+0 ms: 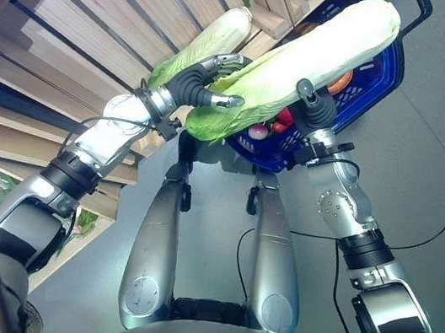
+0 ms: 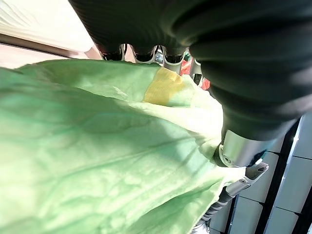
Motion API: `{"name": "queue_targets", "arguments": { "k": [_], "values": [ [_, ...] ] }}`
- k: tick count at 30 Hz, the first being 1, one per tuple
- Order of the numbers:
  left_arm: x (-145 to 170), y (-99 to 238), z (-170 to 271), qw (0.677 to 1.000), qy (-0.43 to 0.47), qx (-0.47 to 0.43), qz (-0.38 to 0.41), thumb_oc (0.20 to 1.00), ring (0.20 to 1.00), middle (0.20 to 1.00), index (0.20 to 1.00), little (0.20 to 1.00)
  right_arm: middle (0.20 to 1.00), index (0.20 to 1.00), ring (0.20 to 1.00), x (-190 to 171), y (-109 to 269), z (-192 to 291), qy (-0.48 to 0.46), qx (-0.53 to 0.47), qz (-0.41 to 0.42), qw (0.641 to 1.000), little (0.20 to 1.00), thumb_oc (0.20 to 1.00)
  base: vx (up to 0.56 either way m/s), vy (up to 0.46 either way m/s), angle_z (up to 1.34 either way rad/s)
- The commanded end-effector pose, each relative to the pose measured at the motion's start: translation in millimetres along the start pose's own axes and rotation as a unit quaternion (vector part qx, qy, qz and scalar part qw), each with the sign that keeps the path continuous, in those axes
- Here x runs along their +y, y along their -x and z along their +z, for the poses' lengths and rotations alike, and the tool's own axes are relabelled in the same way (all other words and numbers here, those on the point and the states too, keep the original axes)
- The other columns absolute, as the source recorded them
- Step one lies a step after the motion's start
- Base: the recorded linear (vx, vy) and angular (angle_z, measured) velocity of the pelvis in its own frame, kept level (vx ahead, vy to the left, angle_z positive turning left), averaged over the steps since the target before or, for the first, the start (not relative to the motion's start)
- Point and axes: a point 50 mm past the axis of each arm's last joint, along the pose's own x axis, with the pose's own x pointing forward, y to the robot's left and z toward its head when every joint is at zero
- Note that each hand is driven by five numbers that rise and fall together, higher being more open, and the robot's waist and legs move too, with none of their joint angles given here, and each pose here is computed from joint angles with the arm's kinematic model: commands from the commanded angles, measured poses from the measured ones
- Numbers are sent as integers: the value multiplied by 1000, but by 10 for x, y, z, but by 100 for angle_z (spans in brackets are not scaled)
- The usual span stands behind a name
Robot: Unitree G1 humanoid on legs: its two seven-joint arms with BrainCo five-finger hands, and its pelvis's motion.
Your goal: Pick up fruits and vegetables into the basket
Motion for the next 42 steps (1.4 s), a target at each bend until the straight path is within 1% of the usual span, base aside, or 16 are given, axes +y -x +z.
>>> {"name": "queue_targets", "arguments": {
  "k": [1,9,10,11,12,23,24,25,28,33,35,42],
  "values": [
    [-115,-95,329,995,-34,-76,-54,200,200,200,200,200,1000,1000,1000,176,-8,303,-26,-80,60,995,1000,1000,0,0,0],
    [-117,-99,322,995,-40,-65,-65,200,200,200,200,200,1000,1000,1000,171,-9,379,-54,-115,66,990,1000,1000,0,0,0],
    [-112,-97,317,995,-41,-64,-64,200,200,200,200,200,376,376,376,175,-3,388,-56,-120,69,989,376,376,0,0,0],
    [-111,-98,316,995,-41,-63,-64,200,200,200,200,200,376,376,376,174,-3,392,-56,-122,69,989,376,376,0,0,0],
    [-112,-99,316,995,-41,-62,-64,200,200,200,200,200,200,200,200,173,-3,401,-57,-126,70,988,200,200,0,0,0],
    [-120,-110,295,996,-50,-55,-54,200,200,200,200,200,200,200,200,198,-8,398,-59,-131,78,987,200,200,0,0,0],
    [-111,-110,289,996,-52,-53,-45,438,438,438,438,438,200,200,200,198,-9,396,-60,-131,77,987,200,200,0,0,0],
    [-100,-108,281,997,-54,-53,-33,1000,1000,1000,1000,1000,200,200,200,198,-10,392,-59,-131,78,987,200,200,0,0,0],
    [-60,-90,279,997,-57,-58,1,1000,1000,1000,1000,1000,200,200,200,195,-5,398,-59,-131,78,987,200,200,0,0,0],
    [26,-36,295,989,-73,-86,99,1000,1000,1000,1000,1000,200,200,200,195,8,373,-61,-132,75,987,200,200,0,0,0],
    [92,6,320,978,-70,-106,162,1000,1000,1000,1000,1000,200,200,200,196,15,362,-62,-135,73,986,200,200,0,0,0],
    [202,74,338,949,-66,-134,277,1000,1000,1000,1000,1000,200,200,200,201,-4,349,-64,-143,63,986,200,200,1,-13,1]
  ]
}}
